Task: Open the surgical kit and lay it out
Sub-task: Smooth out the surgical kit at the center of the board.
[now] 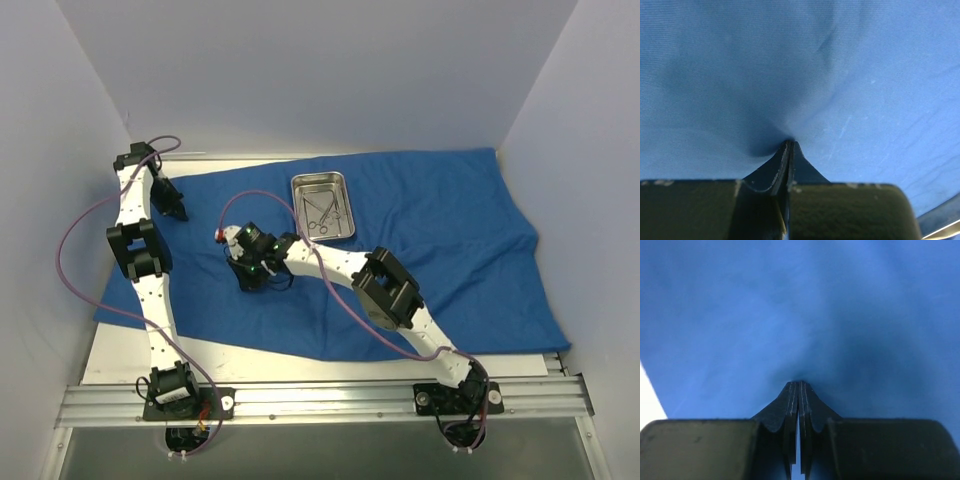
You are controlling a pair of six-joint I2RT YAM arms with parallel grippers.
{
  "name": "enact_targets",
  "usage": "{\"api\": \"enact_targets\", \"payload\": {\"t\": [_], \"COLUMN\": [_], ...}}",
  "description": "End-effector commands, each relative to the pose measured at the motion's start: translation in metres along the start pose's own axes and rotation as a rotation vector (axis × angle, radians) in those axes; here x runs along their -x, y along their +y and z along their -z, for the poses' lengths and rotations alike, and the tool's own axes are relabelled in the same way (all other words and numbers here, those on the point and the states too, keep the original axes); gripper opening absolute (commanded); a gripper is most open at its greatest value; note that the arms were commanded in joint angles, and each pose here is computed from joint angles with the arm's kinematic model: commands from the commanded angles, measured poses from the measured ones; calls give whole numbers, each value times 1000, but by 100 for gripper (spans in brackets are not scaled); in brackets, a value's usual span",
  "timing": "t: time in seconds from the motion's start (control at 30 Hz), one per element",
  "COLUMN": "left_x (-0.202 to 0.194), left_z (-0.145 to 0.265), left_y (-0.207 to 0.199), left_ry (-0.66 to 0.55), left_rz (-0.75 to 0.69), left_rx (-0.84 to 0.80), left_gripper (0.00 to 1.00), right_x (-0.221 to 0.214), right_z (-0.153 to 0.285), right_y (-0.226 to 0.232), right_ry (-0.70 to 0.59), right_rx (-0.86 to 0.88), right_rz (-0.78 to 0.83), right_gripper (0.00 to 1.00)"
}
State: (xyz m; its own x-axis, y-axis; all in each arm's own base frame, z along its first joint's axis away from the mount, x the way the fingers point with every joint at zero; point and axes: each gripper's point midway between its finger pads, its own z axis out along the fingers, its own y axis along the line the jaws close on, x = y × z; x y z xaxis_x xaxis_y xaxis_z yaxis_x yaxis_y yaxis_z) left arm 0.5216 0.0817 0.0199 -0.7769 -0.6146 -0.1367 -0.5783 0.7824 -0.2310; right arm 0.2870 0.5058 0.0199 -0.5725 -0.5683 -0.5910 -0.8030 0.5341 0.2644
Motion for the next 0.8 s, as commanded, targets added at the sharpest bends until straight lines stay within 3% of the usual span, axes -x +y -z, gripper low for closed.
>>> {"api": "enact_targets", "payload": {"t": [0.0, 0.17, 0.43, 0.6, 0.73, 0.77], "left_x": [-14, -13, -11, -11, 3, 7], "left_z": [-32, -31, -31, -31, -4, 7], "left_y": [37, 39, 40, 39, 28, 24], "left_ry": [79, 76, 75, 74, -4, -40], "left_rz": [-3, -2, 0, -14, -28, -28], "left_rx": [111, 108, 96, 88, 43, 39], "left_gripper": [2, 2, 2, 2, 2, 2], "right_x": [-69, -163, -221, -177, -57, -29], "right_z": [-9, 1, 53, 75, 89, 97], "right_y": [32, 51, 81, 89, 84, 63], "right_ry": [175, 403, 553, 440, 142, 76], "right_rx": [44, 54, 119, 139, 138, 105], "right_rz": [7, 31, 72, 100, -2, -56], "right_gripper": [0, 0, 0, 0, 1, 5]}}
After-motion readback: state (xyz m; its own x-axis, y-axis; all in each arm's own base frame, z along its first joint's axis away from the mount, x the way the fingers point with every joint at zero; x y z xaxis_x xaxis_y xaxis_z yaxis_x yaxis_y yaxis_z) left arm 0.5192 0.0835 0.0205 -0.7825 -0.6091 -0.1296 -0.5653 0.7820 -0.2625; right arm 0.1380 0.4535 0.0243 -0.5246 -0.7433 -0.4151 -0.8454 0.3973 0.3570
